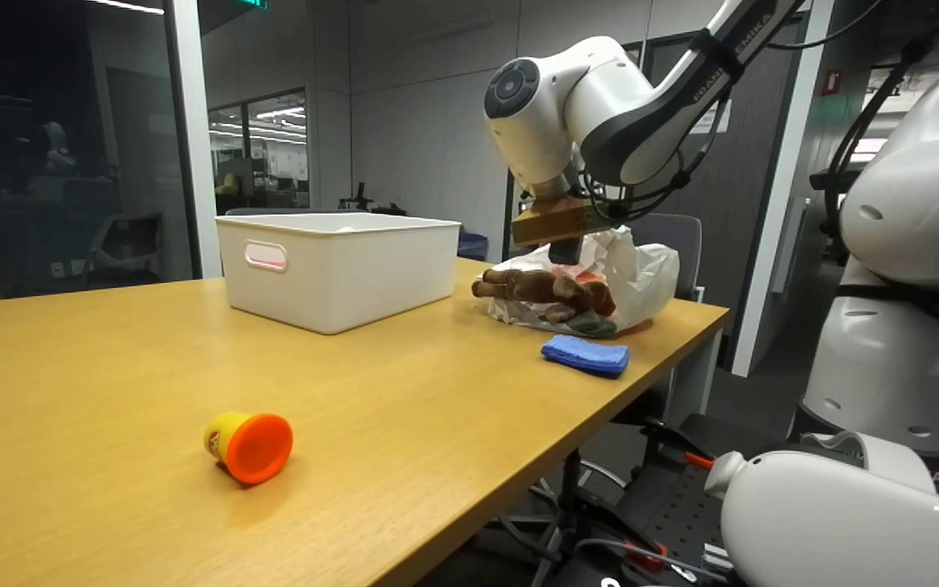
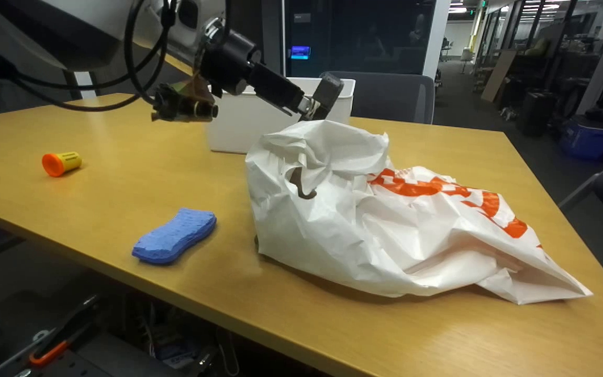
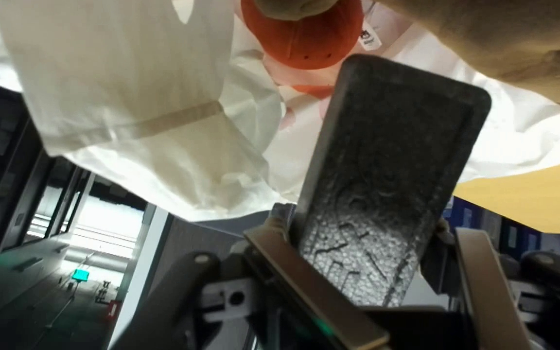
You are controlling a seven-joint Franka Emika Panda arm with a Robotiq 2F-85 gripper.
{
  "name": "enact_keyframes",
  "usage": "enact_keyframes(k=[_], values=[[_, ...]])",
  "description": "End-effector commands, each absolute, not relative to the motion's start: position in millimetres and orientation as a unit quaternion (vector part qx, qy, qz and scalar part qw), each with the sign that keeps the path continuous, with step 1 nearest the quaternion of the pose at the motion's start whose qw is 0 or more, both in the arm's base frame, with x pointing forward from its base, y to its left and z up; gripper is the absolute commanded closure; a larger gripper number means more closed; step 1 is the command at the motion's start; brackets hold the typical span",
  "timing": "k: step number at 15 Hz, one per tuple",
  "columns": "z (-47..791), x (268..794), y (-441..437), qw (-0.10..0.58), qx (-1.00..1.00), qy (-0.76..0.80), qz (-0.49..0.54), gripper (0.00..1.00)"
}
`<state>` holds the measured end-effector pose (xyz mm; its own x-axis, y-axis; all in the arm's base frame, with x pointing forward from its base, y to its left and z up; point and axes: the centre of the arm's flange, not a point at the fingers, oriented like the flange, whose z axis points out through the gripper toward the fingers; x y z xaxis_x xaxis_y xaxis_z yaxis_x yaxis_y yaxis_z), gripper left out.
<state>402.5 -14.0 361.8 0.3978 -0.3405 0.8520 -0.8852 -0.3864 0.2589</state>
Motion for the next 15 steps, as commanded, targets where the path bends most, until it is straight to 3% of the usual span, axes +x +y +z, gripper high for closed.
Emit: enact_keyframes(k=[1,4,5,8,12,15], values=[[347,431,-21,0.415,0.733,-0.395,0.366,0.62],[339,446,-27,0.433,0.731,-0.389,0.356,0.62],[338,449,-29,0.435,0.73,-0.389,0.354,0.12],[335,455,-33,0.438,0.729,-0.393,0.35,0.01],[331,454,-38,0.429,0.735,-0.401,0.34,0.0],[346,445,-14,0.353,0.786,-0.392,0.322,0.0]])
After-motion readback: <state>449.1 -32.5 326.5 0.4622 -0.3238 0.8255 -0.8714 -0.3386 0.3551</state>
